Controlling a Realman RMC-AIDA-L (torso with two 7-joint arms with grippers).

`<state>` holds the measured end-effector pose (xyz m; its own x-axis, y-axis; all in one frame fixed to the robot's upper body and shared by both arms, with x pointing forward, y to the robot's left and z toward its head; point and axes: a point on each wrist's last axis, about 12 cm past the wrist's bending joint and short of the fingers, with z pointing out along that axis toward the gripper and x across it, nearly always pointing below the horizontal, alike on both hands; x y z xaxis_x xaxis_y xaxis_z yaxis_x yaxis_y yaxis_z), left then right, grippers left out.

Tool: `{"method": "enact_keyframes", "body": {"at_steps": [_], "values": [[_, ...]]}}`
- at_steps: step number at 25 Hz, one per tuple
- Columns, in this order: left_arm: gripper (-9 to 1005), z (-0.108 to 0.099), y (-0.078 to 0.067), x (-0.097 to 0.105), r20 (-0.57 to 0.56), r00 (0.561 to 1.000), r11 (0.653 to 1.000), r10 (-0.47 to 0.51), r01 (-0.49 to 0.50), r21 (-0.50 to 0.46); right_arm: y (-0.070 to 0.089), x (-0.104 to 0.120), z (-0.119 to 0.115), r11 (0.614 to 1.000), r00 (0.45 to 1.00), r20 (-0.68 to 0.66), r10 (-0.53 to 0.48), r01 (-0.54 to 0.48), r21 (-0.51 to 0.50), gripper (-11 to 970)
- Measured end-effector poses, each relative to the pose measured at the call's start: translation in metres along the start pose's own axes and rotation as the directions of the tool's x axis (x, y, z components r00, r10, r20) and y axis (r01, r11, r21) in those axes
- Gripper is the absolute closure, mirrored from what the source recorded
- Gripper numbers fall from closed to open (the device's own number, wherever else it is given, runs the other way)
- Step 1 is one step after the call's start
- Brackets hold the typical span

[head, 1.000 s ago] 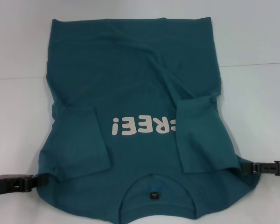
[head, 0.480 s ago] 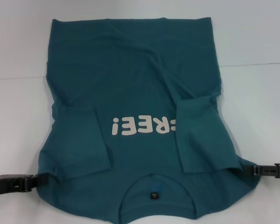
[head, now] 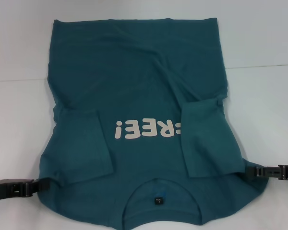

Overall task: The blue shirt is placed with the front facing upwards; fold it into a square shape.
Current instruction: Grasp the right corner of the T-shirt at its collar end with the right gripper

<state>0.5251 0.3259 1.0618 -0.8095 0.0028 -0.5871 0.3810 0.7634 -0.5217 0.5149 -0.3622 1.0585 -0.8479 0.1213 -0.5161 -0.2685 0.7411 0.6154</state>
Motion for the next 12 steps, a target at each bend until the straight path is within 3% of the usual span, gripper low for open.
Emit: {"method": "enact_keyframes", "body": {"at_steps": [10, 12], "values": [[993, -0.0001, 0.0004, -0.0014, 0.002, 1.0, 1.0, 0.003, -0.003, -0.004, -0.0012, 0.0002, -0.0005, 1.0, 1.0, 0.016, 0.015, -0.015, 0.004, 111], [993, -0.0003, 0.0005, -0.0018, 0.002, 1.0, 1.0, 0.004, -0.004, -0.004, -0.0012, -0.0001, 0.0007, 1.0, 1.0, 0.015, 0.016, -0.016, 0.004, 181]]}}
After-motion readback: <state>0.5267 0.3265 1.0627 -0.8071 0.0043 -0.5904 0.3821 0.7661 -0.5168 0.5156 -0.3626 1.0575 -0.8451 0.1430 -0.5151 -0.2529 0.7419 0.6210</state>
